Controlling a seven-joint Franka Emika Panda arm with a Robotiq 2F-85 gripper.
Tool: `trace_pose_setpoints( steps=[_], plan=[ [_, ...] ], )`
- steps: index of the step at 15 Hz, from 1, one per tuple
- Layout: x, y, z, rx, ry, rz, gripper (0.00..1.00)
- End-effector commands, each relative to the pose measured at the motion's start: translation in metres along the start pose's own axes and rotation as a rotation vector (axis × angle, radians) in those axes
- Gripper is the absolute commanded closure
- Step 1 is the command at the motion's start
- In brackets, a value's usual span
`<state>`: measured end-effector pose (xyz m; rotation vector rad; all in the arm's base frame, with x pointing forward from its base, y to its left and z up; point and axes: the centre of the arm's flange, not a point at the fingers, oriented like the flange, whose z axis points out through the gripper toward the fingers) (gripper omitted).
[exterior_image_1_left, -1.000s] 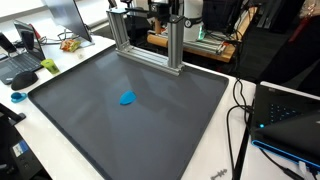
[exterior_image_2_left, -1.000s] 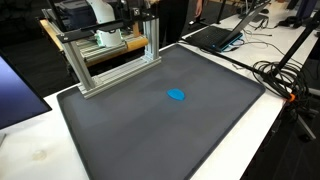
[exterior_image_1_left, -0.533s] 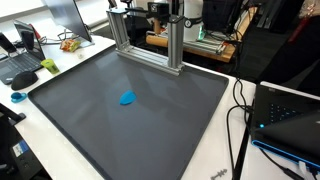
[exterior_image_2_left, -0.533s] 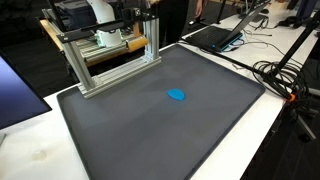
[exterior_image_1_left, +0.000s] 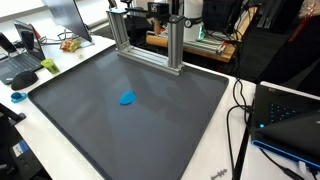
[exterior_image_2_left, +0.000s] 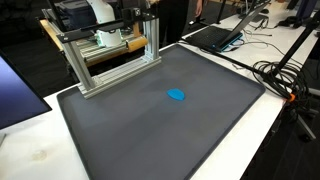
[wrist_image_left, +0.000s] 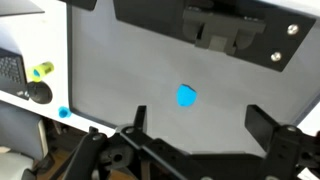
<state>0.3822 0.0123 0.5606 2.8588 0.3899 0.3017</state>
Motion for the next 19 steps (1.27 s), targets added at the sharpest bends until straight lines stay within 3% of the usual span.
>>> trace_pose_setpoints(
  steps=[1, 4, 6, 10, 12, 13, 14, 19],
  plan=[
    [0.062, 0.01, -0.023, -0.042, 0.107, -0.101, 0.0],
    [0.103, 0.014, -0.036, -0.03, 0.184, -0.085, 0.0],
    [0.13, 0.022, -0.038, -0.022, 0.161, -0.034, 0.0],
    [0.166, 0.032, -0.032, 0.019, -0.007, 0.047, 0.0],
    [0.171, 0.036, -0.034, 0.027, -0.115, 0.083, 0.0],
    [0.168, 0.037, -0.038, -0.008, -0.107, 0.122, 0.0],
    [0.149, 0.031, -0.019, 0.012, -0.074, 0.065, 0.0],
    [0.157, 0.037, -0.029, 0.008, -0.088, 0.111, 0.0]
  ],
)
